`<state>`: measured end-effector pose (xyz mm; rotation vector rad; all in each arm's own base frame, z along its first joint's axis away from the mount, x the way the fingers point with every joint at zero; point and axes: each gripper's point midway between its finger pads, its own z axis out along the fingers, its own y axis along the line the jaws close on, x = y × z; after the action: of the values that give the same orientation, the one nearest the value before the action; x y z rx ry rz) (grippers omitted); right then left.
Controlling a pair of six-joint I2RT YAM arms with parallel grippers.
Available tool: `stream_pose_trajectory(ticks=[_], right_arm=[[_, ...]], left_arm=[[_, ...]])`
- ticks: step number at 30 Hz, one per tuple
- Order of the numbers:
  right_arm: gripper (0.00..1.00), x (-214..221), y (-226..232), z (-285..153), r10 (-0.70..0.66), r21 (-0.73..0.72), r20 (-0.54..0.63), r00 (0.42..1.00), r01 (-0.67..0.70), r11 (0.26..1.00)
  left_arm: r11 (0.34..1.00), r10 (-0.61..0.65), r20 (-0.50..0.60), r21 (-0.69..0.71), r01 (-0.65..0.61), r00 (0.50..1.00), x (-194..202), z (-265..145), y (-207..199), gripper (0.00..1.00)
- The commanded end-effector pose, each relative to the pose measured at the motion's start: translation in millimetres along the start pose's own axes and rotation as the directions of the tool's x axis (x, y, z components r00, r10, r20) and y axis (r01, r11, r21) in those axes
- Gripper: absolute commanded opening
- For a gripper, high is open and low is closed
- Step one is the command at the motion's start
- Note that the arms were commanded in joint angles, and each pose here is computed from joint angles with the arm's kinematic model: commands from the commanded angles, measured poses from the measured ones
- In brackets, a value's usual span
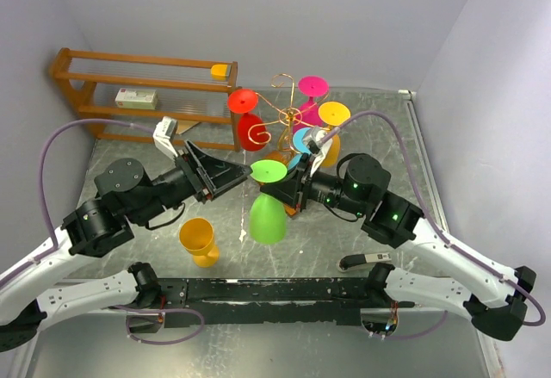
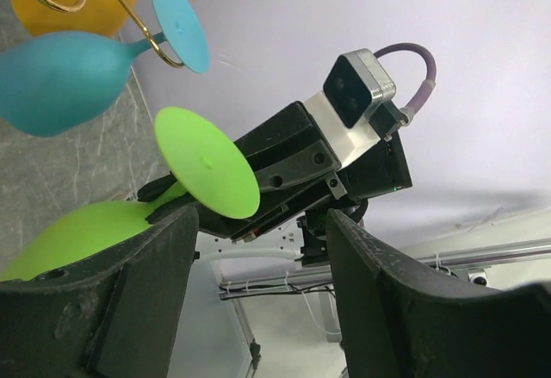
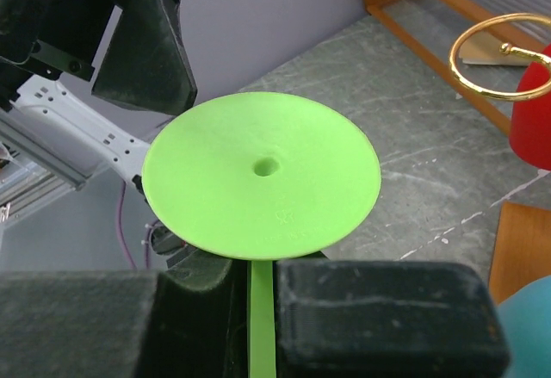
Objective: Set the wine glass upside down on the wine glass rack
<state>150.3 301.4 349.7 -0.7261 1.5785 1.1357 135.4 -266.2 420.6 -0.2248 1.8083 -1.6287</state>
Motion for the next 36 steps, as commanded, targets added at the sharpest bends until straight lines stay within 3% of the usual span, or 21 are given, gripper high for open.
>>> stream_pose_trajectory(ticks=[1, 15, 22, 31, 36], right_arm=[[0.00, -13.1, 11.9, -2.7, -0.027, -0.049, 0.036, 0.999, 0.029, 0.998], [0.00, -16.0, 19.8, -4.2, -0.031, -0.090, 0.060, 0.998, 0.036, 0.995], [0.00, -14.5, 23.3, -3.7, -0.033, -0.113, 0.061, 0.998, 0.039, 0.993], [0.00, -3.2, 24.4, 2.7, -0.053, -0.140, 0.026, 0.998, 0.057, 0.989], [0.00, -0.1, 24.1, 4.9, -0.063, -0.143, 0.013, 0.998, 0.065, 0.988]], left_arm=[[0.999, -0.029, -0.044, 0.042, 0.031, 0.999, 8.4, 3.0, -7.9, 0.71], [0.998, -0.058, -0.053, 0.001, 0.058, 0.997, 17.4, 14.1, 14.6, 0.59], [0.996, -0.080, -0.028, 0.022, 0.081, 0.996, 15.6, 13.7, 17.7, 0.45], [0.986, -0.152, -0.058, 0.060, 0.156, 0.987, 22.2, 16.6, 14.1, 0.43], [0.990, -0.135, -0.057, 0.031, 0.137, 0.989, 22.9, 19.6, 19.4, 0.32]])
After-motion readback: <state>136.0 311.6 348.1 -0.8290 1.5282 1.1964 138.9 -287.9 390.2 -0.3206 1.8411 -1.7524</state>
